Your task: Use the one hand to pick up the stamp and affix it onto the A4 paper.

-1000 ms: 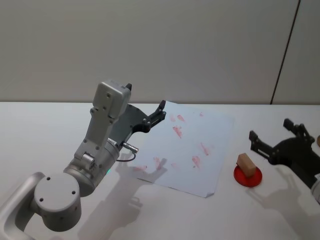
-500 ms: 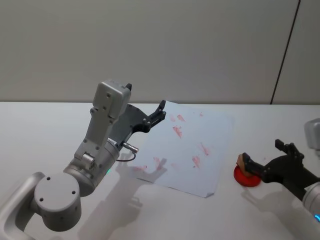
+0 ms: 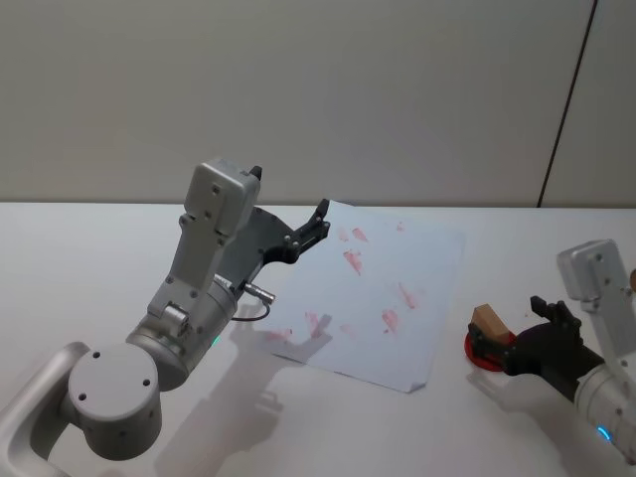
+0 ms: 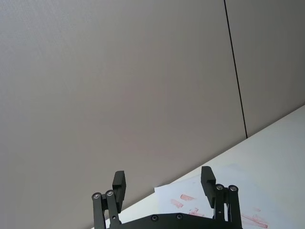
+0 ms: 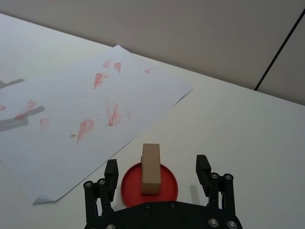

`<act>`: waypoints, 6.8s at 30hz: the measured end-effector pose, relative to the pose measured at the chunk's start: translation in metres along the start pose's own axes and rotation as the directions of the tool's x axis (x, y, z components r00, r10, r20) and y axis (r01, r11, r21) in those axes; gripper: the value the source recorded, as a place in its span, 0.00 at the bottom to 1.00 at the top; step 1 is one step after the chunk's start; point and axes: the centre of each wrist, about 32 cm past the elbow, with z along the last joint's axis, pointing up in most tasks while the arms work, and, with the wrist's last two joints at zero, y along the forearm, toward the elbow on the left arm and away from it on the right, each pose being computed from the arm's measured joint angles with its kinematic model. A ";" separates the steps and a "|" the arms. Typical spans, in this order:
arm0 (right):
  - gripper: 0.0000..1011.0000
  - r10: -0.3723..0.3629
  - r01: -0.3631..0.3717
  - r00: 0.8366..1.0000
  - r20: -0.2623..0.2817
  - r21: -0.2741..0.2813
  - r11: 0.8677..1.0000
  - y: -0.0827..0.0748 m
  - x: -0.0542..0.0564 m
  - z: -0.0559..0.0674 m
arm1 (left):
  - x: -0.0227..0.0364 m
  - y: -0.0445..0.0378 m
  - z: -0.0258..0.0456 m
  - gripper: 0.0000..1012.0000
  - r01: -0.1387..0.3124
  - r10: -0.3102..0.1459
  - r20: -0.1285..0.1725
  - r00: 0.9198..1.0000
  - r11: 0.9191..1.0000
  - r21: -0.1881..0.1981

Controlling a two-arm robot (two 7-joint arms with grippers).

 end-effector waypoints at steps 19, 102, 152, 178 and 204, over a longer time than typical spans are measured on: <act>0.99 -0.007 0.007 1.000 0.008 -0.069 0.998 0.018 -0.006 -0.003 | 0.0000 0.0000 0.0000 0.99 0.000 0.000 0.000 1.000 1.000 0.000; 0.22 0.014 -0.016 1.000 -0.018 -0.134 0.991 0.013 -0.005 -0.010 | -0.0001 0.0000 0.0000 0.99 0.000 0.000 0.000 1.000 1.000 0.000; 0.22 0.118 -0.110 0.991 -0.056 0.127 0.986 0.024 -0.015 0.065 | 0.0000 0.0000 0.0000 0.99 0.000 0.000 0.000 1.000 1.000 0.000; 0.22 0.239 -0.239 0.970 0.042 -0.004 0.971 0.079 -0.051 0.042 | 0.0000 0.0000 0.0000 0.99 0.000 0.000 0.000 1.000 1.000 0.000; 0.22 0.245 -0.238 0.967 0.064 -0.107 0.965 0.091 -0.065 0.026 | 0.0000 0.0000 0.0000 0.99 0.000 0.000 0.000 1.000 1.000 0.000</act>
